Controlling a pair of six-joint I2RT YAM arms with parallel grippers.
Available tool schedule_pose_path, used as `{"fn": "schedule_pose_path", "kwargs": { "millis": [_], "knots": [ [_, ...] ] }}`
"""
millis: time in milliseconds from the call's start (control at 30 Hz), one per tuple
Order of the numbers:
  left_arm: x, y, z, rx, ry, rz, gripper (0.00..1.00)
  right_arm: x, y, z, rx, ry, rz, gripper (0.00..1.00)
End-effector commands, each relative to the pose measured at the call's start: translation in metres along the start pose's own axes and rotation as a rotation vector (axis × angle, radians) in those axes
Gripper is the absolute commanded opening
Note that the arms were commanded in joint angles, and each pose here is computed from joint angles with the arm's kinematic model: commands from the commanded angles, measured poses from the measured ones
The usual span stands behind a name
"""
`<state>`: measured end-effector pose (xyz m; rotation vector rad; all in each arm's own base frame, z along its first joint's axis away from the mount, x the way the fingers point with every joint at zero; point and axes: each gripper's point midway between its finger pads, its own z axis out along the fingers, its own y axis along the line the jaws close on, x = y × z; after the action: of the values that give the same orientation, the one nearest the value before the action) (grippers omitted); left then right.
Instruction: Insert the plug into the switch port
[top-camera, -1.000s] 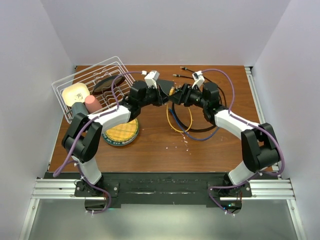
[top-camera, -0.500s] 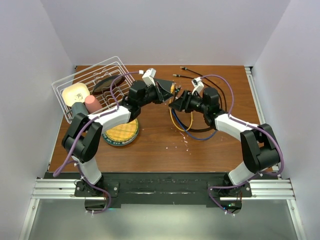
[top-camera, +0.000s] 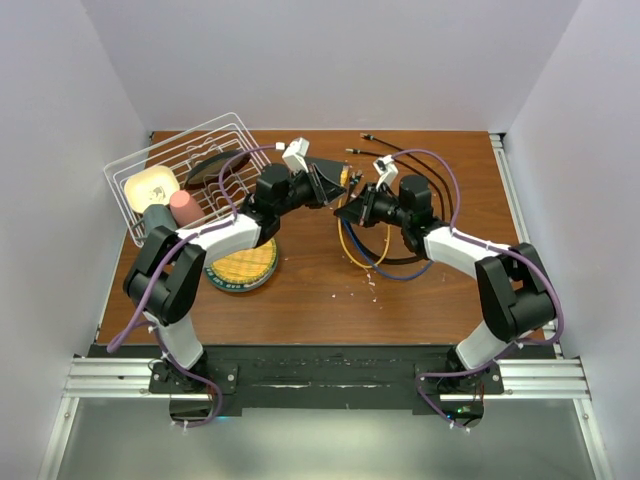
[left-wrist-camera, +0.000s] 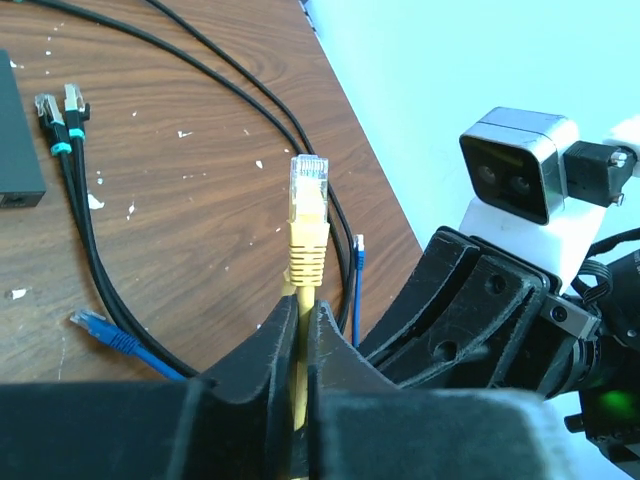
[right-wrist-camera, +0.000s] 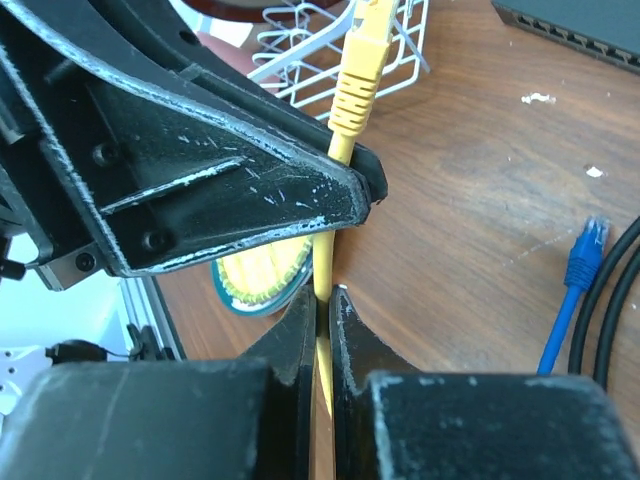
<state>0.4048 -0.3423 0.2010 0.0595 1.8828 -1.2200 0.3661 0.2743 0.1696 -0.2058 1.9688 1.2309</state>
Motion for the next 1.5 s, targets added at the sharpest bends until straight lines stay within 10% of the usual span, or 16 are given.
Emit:
{"fn": "schedule_pose_path", "kwargs": {
  "millis": [0,133,333,1167,1467],
  "knots": [
    [-0.026,-0.040,-0.013,0.112,-0.074,0.074,0.23,-0.015,0.005,-0.002,0.002,-0.024,-0.079,0.00],
    [-0.034,-0.039,-0.019,0.076,-0.097,0.133,0.67,-0.016,0.005,-0.013,0.046,-0.019,-0.136,0.00],
    [-0.049,-0.043,-0.017,0.061,-0.118,0.183,0.77,-0.013,-0.001,-0.026,0.114,0.008,-0.195,0.00],
    [-0.015,-0.040,0.055,-0.038,0.071,0.350,0.56,-0.005,-0.009,-0.043,0.212,0.027,-0.209,0.00],
    [-0.018,-0.033,0.059,-0.095,0.046,0.342,0.23,-0.001,-0.013,-0.045,0.222,0.035,-0.210,0.00]
  ]
}}
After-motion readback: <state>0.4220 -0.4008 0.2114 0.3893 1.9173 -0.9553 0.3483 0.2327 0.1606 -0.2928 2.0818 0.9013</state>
